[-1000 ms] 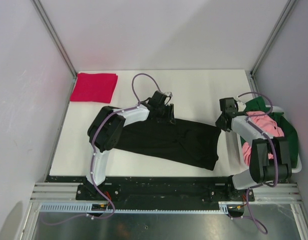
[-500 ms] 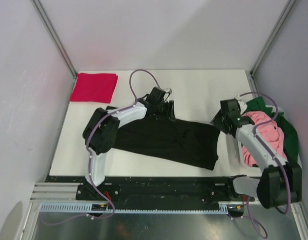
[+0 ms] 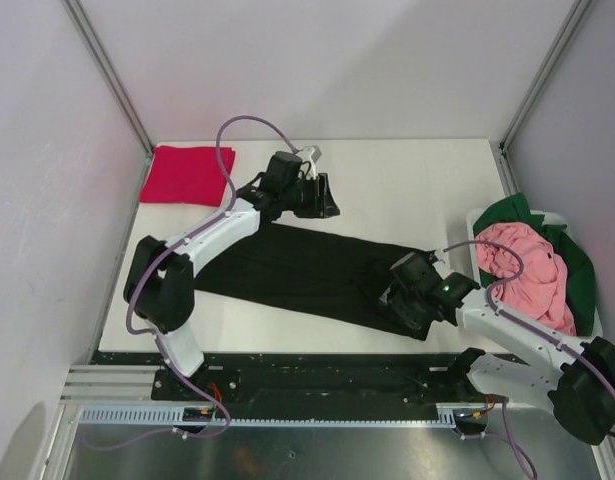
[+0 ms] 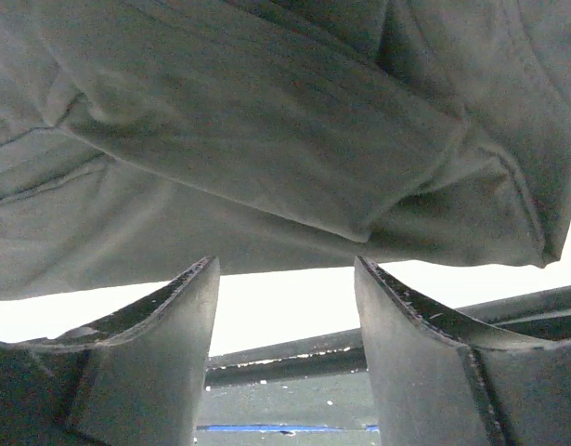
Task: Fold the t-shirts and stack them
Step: Rotate the tshirt 85 degrees
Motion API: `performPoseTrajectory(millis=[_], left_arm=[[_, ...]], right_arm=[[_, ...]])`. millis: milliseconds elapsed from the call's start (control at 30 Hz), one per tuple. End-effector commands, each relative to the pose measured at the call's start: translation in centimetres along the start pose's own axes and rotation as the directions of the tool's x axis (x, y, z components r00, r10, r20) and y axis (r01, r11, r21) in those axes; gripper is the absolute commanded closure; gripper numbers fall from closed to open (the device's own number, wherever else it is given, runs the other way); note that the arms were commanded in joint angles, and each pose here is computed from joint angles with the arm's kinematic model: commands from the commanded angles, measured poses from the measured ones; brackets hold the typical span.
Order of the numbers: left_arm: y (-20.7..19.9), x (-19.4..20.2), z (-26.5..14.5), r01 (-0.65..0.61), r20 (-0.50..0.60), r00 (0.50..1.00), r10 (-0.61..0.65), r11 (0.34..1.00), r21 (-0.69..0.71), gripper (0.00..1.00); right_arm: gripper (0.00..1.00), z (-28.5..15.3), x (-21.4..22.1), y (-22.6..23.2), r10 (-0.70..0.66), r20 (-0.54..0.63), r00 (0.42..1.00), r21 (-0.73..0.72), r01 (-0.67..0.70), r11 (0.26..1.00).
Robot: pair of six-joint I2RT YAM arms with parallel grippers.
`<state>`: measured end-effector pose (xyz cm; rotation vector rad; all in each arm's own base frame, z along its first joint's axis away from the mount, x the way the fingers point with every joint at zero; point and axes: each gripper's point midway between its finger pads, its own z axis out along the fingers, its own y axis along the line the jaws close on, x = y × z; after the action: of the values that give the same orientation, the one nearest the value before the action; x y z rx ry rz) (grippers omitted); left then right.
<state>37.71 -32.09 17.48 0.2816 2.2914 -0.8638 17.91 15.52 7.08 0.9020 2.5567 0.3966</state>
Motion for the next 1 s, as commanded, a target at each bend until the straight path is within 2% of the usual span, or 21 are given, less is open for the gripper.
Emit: performPoseTrajectory(millis=[0,233,567,767,967], left_arm=[[-0.3,-1.0,-2.1,-0.025,0.033,0.999,0.024,0.999,0.023,0.46],[0.8,-0.9,-2.9,-0.012,0.039,0.999,0.012,1.000,0.007,0.46],[1.3,-0.2,-3.0,-0.001,0.027,1.000,0.001,1.000,0.000,0.46],[1.3,-0.1,-3.3,-0.003,0.029,1.000,0.003,1.000,-0.002,0.46],[1.8,1.0,-3.9,-0.005,0.022,1.000,0.005,1.000,-0.016,0.46]], right_arm=[[0.34,0.8,1.2,-0.7,0.169,-0.005,0.986,0.051,-0.169,0.984],[0.30,1.4,1.7,-2.8,0.285,0.009,0.958,0.072,-0.285,0.956],[0.30,2.2,0.4,-4.7,0.346,0.079,0.935,0.067,-0.351,0.934],[0.40,2.9,-2.4,-5.7,0.345,0.173,0.922,0.063,-0.360,0.931],[0.49,4.0,-8.2,-5.1,0.342,0.260,0.903,-0.010,-0.352,0.936]])
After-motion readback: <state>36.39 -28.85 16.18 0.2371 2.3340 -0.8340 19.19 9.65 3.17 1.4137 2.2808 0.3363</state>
